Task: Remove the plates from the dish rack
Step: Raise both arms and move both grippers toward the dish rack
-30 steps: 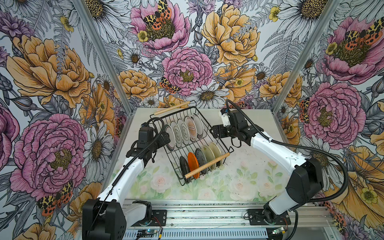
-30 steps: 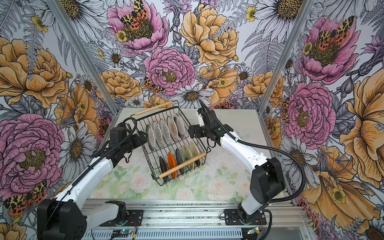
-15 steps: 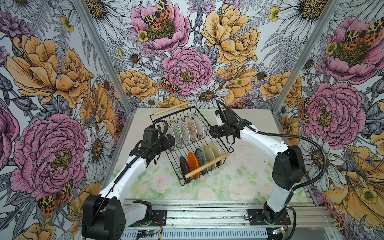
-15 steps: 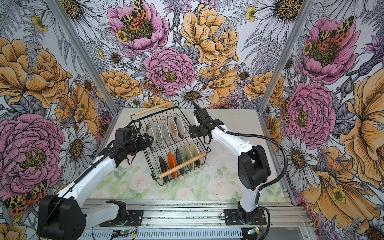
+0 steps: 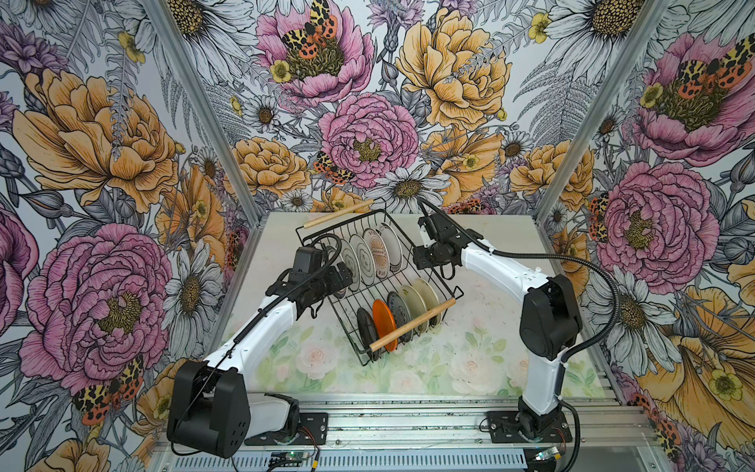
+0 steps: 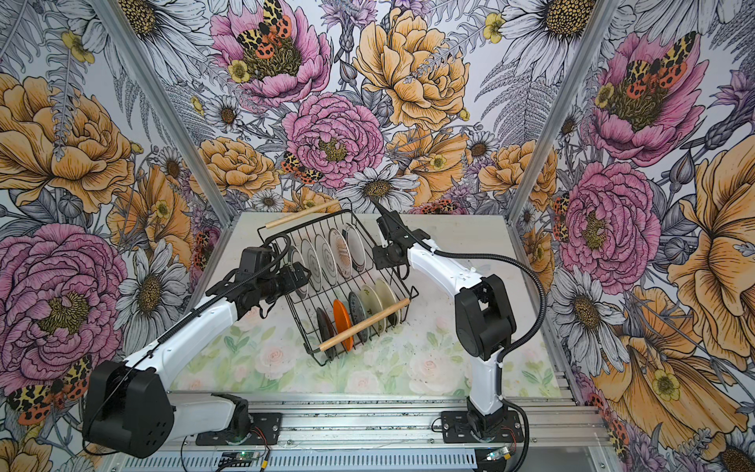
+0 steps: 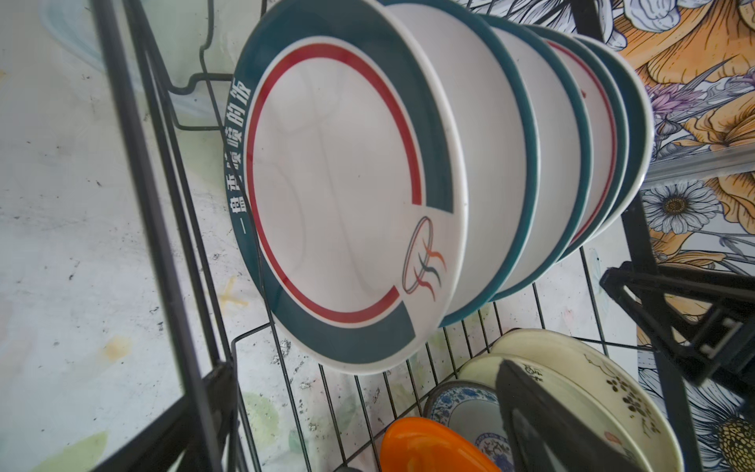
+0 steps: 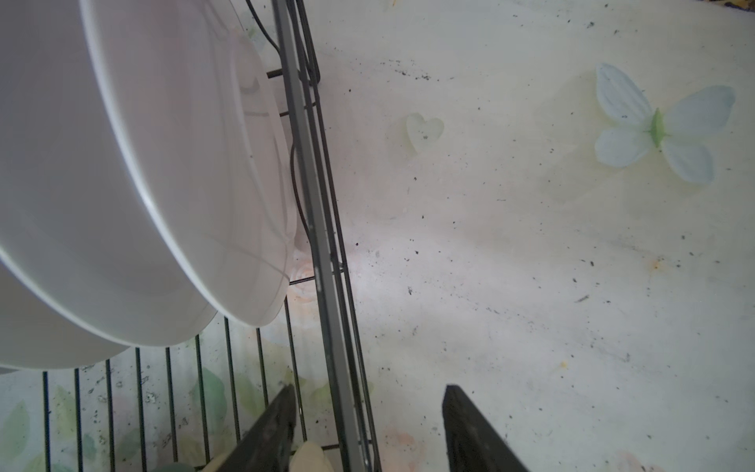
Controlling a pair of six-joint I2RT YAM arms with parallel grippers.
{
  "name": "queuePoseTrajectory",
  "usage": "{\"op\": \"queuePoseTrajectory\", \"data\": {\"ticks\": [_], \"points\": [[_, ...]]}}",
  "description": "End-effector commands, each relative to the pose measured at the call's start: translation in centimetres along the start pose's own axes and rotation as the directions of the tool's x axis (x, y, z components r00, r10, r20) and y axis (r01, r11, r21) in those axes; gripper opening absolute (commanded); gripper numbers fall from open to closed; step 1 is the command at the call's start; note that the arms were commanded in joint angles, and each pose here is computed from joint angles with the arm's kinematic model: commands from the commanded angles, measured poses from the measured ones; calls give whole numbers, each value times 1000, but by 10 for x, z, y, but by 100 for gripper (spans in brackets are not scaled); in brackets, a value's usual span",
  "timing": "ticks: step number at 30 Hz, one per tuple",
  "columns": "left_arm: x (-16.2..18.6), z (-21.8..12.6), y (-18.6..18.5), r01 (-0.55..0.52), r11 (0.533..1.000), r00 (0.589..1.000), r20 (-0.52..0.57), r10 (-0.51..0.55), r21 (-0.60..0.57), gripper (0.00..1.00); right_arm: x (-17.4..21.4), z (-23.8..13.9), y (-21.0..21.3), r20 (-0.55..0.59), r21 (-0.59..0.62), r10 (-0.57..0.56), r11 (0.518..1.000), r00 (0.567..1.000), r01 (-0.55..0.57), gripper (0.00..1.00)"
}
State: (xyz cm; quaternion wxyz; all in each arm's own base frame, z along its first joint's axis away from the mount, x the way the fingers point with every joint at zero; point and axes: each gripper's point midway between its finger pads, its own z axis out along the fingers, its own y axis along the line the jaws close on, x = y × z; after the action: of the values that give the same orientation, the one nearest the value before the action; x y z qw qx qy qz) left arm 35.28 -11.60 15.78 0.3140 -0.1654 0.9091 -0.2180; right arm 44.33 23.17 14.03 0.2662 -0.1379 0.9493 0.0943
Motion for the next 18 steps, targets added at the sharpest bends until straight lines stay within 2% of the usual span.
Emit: {"op": "queuePoseTrajectory", "data": {"ticks": [1, 9, 14, 18], "points": [[2, 2, -31, -26, 996, 999, -31, 29, 85, 99, -9, 0, -20, 8, 40, 28, 999, 1000, -28, 54], [7, 23, -57, -78, 992, 994, -69, 85, 96, 99, -18, 5, -68, 13, 84, 64, 994, 998, -64, 41], [9, 40, -85, -115, 984, 987, -93, 129, 139, 99, -25, 5, -102, 10, 179, -18, 984, 1000, 16, 37], [10, 53, -105, -157, 974, 979, -106, 176, 163, 99, -30, -1, -130, 16, 206, -32, 978, 999, 28, 36]]}}
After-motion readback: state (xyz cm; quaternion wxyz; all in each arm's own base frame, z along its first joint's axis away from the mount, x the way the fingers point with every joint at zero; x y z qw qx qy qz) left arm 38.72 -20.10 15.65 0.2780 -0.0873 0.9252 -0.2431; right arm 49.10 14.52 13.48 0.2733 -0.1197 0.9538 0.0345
